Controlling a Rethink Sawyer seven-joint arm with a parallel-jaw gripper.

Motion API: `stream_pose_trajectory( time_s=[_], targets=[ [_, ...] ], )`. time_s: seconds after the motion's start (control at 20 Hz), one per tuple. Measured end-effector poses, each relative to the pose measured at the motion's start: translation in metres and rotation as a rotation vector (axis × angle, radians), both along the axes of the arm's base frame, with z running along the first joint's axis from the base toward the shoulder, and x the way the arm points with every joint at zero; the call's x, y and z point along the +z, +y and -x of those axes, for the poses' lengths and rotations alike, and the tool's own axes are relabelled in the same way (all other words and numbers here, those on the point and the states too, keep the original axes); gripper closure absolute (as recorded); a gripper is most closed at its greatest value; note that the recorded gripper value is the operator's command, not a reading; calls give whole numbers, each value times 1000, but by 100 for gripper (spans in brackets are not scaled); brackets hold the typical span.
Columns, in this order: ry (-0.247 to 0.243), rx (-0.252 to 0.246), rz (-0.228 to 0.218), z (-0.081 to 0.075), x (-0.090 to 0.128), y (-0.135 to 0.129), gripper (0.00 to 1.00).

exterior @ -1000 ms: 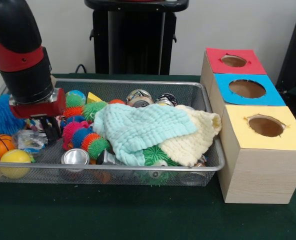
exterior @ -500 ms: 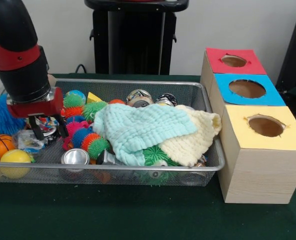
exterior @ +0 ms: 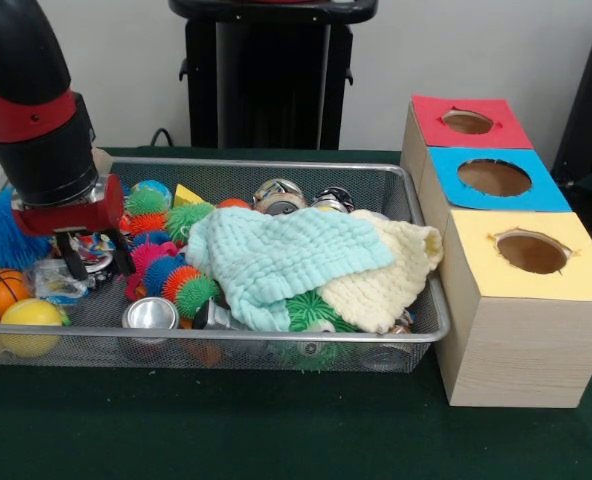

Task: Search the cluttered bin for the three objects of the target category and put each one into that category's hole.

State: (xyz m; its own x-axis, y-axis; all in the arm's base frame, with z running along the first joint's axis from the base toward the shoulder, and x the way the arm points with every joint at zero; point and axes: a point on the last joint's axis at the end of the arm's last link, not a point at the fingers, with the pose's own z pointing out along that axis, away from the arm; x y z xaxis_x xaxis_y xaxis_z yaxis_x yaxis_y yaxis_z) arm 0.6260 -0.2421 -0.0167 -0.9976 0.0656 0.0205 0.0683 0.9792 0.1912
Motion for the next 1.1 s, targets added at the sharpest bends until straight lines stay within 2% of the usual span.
stream_pose_trajectory(
  time_s=[0.6,0.85,1.1],
  targets=[
    [-2,4,-36,-2,-9,13,0],
    [-2,9,-34,-1,-6,13,0],
    [-9,18,-16,-1,7,11,0]
  ],
)
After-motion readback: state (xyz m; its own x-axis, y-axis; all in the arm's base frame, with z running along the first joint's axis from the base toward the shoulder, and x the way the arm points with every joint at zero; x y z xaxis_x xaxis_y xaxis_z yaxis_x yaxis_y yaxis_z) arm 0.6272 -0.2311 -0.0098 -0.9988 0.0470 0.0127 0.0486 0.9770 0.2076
